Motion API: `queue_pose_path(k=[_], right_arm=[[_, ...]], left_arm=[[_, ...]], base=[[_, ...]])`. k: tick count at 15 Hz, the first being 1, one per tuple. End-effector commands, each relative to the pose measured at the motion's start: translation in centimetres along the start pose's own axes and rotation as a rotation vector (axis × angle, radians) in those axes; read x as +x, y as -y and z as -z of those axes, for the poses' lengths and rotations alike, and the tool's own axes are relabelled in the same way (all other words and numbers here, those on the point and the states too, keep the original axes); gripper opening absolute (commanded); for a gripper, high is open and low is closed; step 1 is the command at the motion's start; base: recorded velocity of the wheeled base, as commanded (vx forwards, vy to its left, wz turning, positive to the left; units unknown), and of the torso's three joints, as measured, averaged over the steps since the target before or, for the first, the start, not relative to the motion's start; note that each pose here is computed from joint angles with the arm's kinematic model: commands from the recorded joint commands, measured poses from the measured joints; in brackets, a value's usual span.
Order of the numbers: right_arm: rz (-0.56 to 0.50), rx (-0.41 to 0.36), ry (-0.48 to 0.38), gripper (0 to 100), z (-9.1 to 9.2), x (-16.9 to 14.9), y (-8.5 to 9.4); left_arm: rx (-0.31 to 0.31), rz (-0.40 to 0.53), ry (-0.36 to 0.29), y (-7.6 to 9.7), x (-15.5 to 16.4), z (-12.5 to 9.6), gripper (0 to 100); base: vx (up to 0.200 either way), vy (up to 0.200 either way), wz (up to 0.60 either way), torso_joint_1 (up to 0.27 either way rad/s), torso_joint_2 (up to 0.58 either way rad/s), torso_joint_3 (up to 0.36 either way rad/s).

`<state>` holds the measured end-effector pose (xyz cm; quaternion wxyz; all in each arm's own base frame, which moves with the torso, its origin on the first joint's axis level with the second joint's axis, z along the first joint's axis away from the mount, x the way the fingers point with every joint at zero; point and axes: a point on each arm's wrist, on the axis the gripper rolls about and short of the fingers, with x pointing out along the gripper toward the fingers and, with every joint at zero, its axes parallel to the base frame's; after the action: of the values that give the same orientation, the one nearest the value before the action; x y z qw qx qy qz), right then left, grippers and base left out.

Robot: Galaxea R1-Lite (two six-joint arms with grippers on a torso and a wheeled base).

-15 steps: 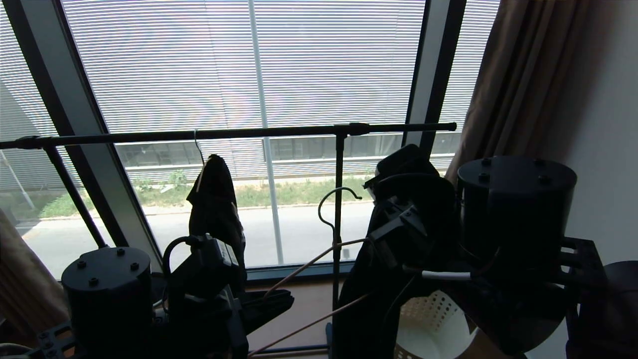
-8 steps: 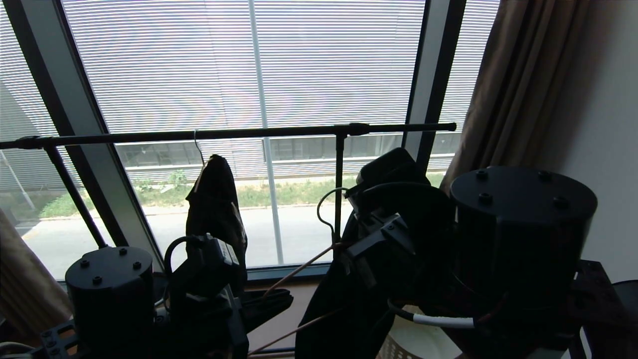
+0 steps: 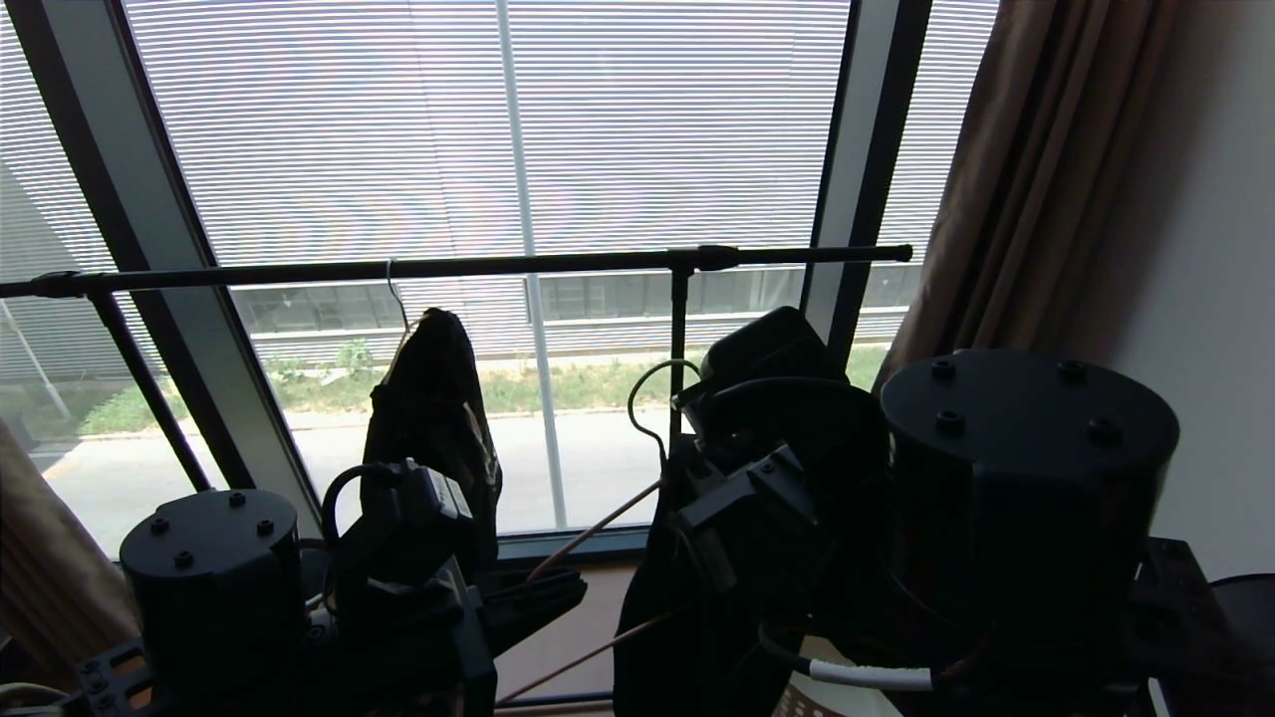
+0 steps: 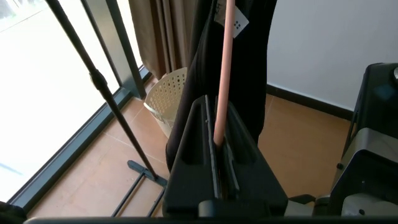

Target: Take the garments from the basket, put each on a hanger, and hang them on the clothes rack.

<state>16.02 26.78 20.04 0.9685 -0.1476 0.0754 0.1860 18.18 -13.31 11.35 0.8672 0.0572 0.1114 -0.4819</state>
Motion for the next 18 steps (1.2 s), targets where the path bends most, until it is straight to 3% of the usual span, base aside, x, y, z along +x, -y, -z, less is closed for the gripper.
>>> queue_pose_path(k=[1,4,11,18], right_arm=[[0.013,0.038,-0.001,100,0.1,0.5,0.5],[0.079,0.083,-0.011,100,0.1,1.7,2.7],[0.078,0.063,-0.033,100,0.9,1.7,2.6],[0.079,0.075,-0.015,100,0.3,1.5,2.8]], left_arm=[[0.000,0.000,0.001,0.0,-0.1,0.0,0],[0.001,0.002,0.001,0.1,-0.1,0.0,0],[0.007,-0.027,0.033,-0.5,-0.3,-0.2,0],[0.005,-0.039,0.033,-0.8,-0.4,-0.2,0]], base=[[0.000,0.000,0.00,0.000,0.00,0.000],[0.000,0.000,0.00,0.000,0.00,0.000],[0.000,0.000,0.00,0.000,0.00,0.000],[0.000,0.000,0.00,0.000,0.00,0.000]])
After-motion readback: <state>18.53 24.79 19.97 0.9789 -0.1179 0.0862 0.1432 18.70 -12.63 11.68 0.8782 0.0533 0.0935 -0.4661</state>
